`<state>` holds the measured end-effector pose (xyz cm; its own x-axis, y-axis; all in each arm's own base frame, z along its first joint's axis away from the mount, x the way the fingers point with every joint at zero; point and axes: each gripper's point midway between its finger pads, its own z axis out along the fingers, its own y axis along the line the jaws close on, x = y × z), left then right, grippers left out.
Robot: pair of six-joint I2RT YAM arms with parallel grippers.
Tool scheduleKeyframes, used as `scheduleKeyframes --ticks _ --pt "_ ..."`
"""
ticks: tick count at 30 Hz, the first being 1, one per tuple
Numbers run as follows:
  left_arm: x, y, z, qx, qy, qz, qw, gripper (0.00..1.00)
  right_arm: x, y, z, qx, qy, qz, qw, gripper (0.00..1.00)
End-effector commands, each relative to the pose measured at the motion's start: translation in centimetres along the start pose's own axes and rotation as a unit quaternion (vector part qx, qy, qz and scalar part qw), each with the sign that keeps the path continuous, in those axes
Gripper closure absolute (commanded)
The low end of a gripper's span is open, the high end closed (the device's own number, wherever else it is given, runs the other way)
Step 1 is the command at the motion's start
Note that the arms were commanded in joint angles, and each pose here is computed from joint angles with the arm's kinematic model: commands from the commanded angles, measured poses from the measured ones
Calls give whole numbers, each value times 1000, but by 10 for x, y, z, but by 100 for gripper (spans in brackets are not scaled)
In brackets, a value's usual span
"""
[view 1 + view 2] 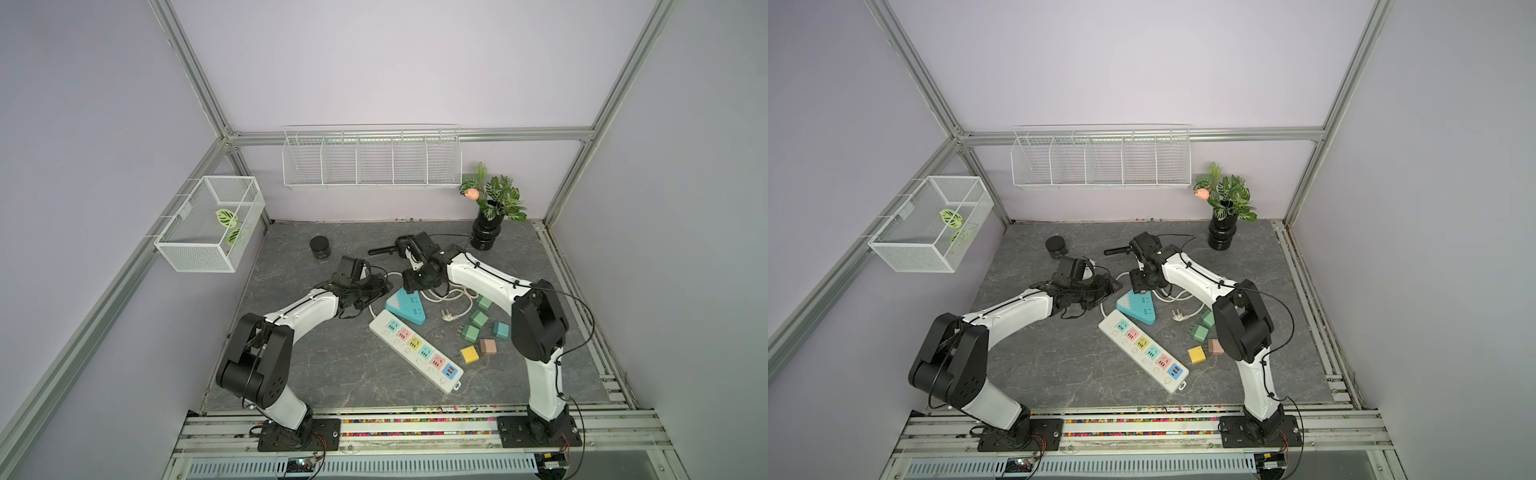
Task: Pull the plug off the socket
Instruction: Remove the plug from the socket.
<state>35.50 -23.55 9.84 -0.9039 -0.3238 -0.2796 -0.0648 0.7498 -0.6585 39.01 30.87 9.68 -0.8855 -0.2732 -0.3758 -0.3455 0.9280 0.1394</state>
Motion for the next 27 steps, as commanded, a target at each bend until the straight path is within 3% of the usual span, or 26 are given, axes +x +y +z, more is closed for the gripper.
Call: scheduleKeyframes --ticks 1,10,17,21,24,27 --pt "9 2 10 -8 28 11 1000 24 6 -10 0 36 22 -15 999 40" --pt "15 3 37 -16 64 20 998 27 -8 3 19 11 28 -38 999 57" --pt "24 20 52 -44 91 7 995 34 -6 8 25 -1 40 -33 999 66" --pt "34 45 54 -94 101 -10 990 37 -10 6 20 1 31 -31 999 68" --pt "43 65 53 -131 107 -24 985 38 -13 -15 12 41 24 -10 999 69" --pt "49 80 52 -160 113 -32 980 38 -12 -14 9 22 18 -3 1000 70"
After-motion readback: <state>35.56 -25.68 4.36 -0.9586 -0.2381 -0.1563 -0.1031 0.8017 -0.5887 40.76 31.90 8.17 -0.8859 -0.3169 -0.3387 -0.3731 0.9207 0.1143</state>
